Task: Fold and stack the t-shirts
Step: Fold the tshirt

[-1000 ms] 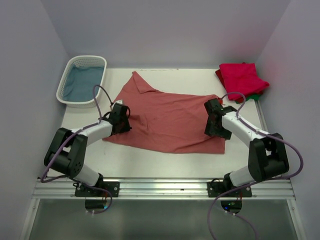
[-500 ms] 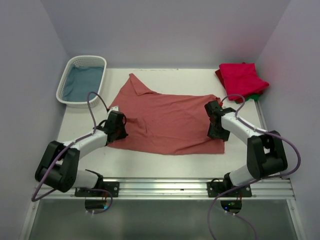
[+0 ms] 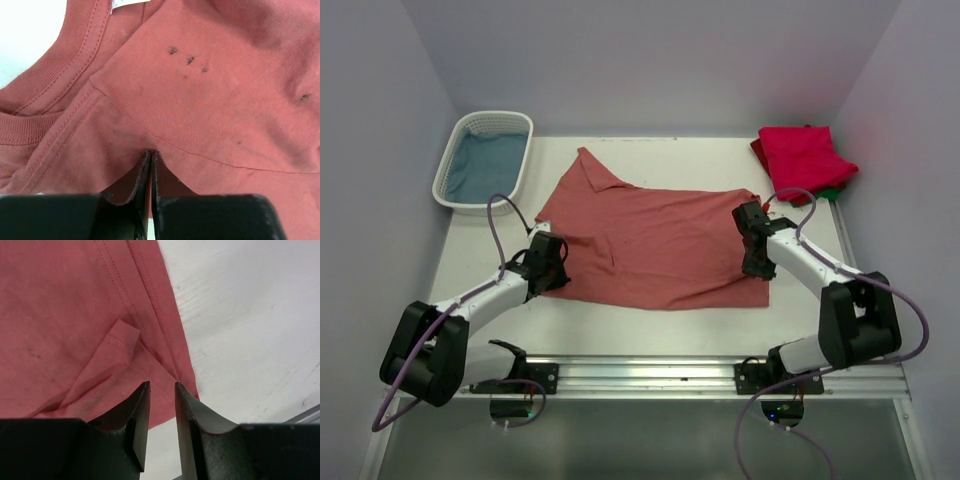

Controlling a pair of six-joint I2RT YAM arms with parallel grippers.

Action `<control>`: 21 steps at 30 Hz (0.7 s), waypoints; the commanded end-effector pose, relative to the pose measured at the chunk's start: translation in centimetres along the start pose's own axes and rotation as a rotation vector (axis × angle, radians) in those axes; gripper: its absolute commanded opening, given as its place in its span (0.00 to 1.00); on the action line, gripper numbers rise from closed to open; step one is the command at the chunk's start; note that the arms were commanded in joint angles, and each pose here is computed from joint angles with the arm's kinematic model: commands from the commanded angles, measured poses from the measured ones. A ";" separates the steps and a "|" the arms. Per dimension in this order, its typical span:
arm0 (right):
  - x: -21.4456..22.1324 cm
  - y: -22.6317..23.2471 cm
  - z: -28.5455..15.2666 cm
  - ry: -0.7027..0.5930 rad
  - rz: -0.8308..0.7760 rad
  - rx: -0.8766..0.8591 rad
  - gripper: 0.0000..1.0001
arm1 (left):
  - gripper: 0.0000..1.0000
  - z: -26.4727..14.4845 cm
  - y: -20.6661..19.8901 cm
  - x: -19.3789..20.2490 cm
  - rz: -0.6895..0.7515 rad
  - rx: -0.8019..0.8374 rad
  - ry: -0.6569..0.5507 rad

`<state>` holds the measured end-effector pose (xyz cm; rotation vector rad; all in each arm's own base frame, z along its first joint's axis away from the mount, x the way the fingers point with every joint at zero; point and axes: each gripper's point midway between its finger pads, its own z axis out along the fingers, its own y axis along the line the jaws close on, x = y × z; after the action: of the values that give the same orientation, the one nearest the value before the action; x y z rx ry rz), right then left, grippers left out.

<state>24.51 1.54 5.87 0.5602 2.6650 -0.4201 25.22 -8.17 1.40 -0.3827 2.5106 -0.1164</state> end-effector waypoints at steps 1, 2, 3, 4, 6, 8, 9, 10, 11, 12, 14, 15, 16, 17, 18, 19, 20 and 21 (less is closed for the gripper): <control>0.5 0.9 1.4 0.036 -0.008 -0.003 0.30 | 0.06 0.1 1.4 1.6 0.000 -0.049 0.034; 0.4 1.1 1.6 0.038 -0.009 -0.002 0.31 | 0.06 0.2 1.5 1.6 -0.001 -0.051 0.031; 0.6 1.1 1.9 0.046 -0.009 0.005 0.31 | 0.06 0.2 1.6 1.6 -0.001 -0.057 0.028; 0.7 1.1 2.0 0.046 -0.016 0.006 0.31 | 0.06 0.2 1.7 1.7 -0.001 -0.059 0.031; 0.6 1.1 2.3 0.040 -0.015 0.007 0.32 | 0.06 0.3 1.6 1.8 -0.002 -0.054 0.036; 0.4 1.1 2.6 0.037 -0.014 0.008 0.33 | 0.06 0.2 1.5 1.9 -0.005 -0.047 0.035; 0.4 1.1 2.8 0.039 -0.013 0.012 0.33 | 0.06 0.2 1.5 2.0 -0.005 -0.046 0.040; 0.5 1.0 3.2 0.046 -0.019 0.018 0.33 | 0.06 0.2 1.5 2.0 -0.005 -0.046 0.040; 0.4 1.1 3.5 0.046 -0.022 0.022 0.34 | 0.06 0.3 1.6 2.0 -0.006 -0.047 0.037; 0.4 1.2 3.7 0.051 -0.021 0.020 0.33 | 0.06 0.3 1.6 2.0 -0.004 -0.049 0.038; 0.6 1.5 4.4 0.068 -0.027 0.021 0.34 | 0.06 0.3 1.6 2.0 -0.002 -0.050 0.039; 0.6 1.6 4.6 0.071 -0.024 0.020 0.33 | 0.06 0.2 1.6 2.0 -0.002 -0.050 0.039; 0.8 1.6 5.0 0.087 -0.027 0.021 0.33 | 0.06 0.2 1.6 1.9 -0.003 -0.048 0.039; 1.0 1.9 5.1 0.099 -0.024 0.009 0.33 | 0.06 0.1 1.6 1.9 -0.003 -0.048 0.037; 1.0 2.0 5.3 0.103 -0.019 0.006 0.33 | 0.06 0.1 1.5 1.9 -0.002 -0.047 0.035; 1.1 2.0 5.4 0.106 -0.017 0.007 0.31 | 0.06 0.1 1.6 1.9 -0.003 -0.047 0.035; 1.1 2.0 5.4 0.108 -0.019 0.007 0.29 | 0.06 0.0 1.5 1.8 -0.003 -0.046 0.032; 1.1 2.0 5.3 0.105 -0.018 0.005 0.23 | 0.06 0.0 1.5 1.7 -0.006 -0.047 0.030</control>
<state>25.34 1.38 1.50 0.5533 2.7719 -0.4488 25.23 -8.07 1.39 -0.3945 2.4946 -0.1193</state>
